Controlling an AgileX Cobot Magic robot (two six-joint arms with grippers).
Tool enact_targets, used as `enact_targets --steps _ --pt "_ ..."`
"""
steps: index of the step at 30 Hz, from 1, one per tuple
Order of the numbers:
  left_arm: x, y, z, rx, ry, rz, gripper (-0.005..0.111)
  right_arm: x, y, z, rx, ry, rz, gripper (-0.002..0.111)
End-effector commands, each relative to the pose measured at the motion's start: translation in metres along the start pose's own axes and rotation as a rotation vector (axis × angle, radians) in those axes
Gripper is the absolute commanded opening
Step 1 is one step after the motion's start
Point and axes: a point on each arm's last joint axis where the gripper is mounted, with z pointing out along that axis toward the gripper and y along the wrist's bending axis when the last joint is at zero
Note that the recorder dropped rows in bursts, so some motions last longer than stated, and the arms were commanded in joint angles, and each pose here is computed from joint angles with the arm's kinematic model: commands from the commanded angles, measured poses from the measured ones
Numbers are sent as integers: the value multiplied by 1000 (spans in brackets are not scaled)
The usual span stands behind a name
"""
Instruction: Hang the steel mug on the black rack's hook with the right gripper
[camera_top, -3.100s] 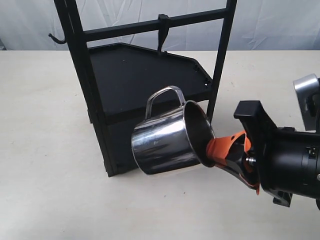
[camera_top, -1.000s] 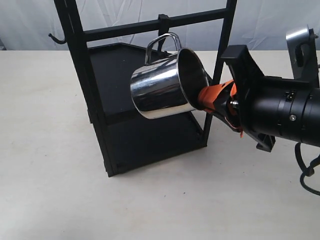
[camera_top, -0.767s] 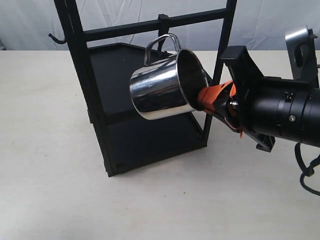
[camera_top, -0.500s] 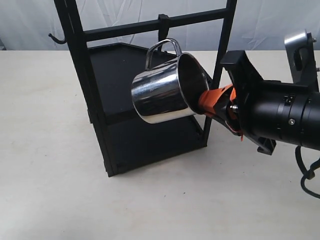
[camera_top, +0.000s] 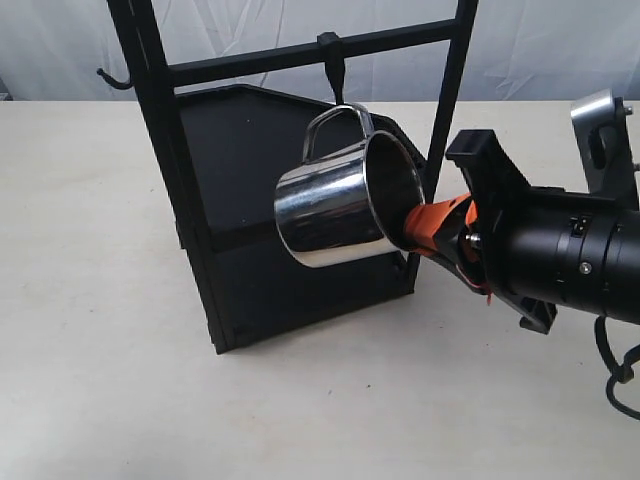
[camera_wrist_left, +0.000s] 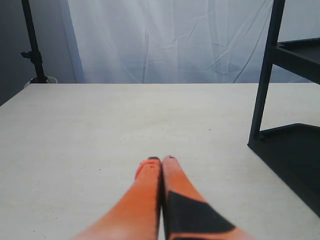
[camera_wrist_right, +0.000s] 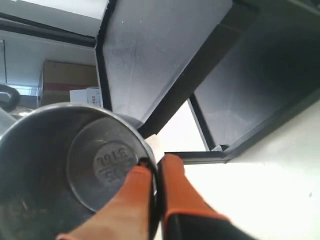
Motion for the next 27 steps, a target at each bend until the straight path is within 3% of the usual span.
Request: enact_targets --steps 1,27 --pt "1 0 1 2 -5 -7 0 1 -7 0 24 -3 -13 -1" --pt "1 0 1 2 -5 -7 0 -4 -9 -1 54 -55 -26 -1"
